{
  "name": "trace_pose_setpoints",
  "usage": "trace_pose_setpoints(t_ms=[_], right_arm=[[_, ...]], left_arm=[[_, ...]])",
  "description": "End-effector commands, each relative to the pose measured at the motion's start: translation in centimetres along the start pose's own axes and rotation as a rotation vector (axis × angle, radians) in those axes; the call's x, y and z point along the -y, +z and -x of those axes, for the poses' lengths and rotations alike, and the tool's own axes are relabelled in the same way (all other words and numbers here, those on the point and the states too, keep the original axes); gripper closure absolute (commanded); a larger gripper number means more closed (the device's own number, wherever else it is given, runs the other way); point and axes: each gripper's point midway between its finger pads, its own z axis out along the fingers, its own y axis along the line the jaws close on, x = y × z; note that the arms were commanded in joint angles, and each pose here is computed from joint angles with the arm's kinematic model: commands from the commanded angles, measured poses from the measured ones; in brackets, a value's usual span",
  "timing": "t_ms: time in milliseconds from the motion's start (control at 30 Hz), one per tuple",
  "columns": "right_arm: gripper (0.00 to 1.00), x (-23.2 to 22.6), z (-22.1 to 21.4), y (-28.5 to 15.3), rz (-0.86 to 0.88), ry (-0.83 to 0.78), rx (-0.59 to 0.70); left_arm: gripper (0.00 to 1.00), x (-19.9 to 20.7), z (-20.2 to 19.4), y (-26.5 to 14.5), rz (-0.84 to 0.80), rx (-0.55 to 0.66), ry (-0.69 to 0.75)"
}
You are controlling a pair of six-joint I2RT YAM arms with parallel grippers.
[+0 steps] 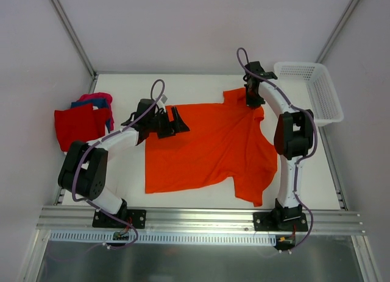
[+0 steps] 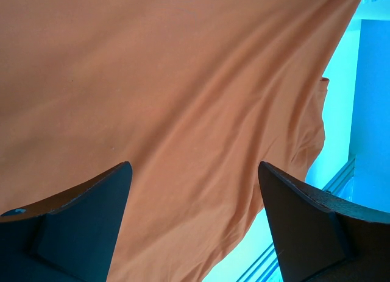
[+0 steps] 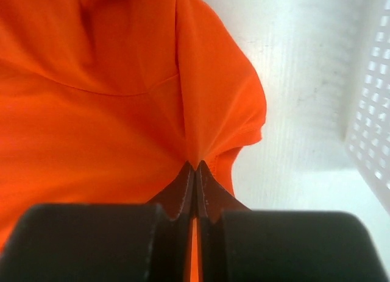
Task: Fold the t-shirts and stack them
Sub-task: Flatten the tshirt out
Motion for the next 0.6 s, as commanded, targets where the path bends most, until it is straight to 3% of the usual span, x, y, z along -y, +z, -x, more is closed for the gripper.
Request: trace_pose_setpoints(t_ms=[0, 133, 167, 200, 267, 433, 533, 567], right_arm=[[0.99, 1.4, 1.1, -2.3, -0.033, 0.019, 0.059], [0.96, 1.1, -0.2, -1.6, -0.027, 0.011, 0.016], [0.61, 1.2, -0.6, -1.3, -0.031, 0.010, 0.002], [0.42, 1.0, -0.9, -1.0, -0.024, 0.010, -0.010], [0.30, 1.0, -1.4, -0.8, -0.027, 0.017, -0.020], [0.31, 1.4, -1.6, -1.5, -0.034, 0.047, 0.002], [0.61, 1.4, -2.1, -2.3, -0.022, 0.067, 0.005], [0.87, 1.4, -2.3, -2.9, -0.019, 0.073, 0.009]], left_arm=[[0.14, 1.7, 0.7, -0.1, -0.057, -0.002, 0.028], [0.15, 1.6, 0.1, 0.1, -0.064, -0.029, 0.018], [0.16, 1.6, -0.1, 0.1, -0.066, -0.034, 0.016], [0.16, 1.6, -0.2, 0.0, -0.067, -0.040, 0.017], [0.16, 1.7, -0.3, -0.2, -0.072, -0.039, 0.022], [0.15, 1.6, 0.0, -0.7, -0.052, -0.019, 0.048], [0.15, 2.0, 0.3, -0.9, -0.058, -0.018, 0.055], [0.15, 2.1, 0.3, -0.9, -0.062, -0.018, 0.056]])
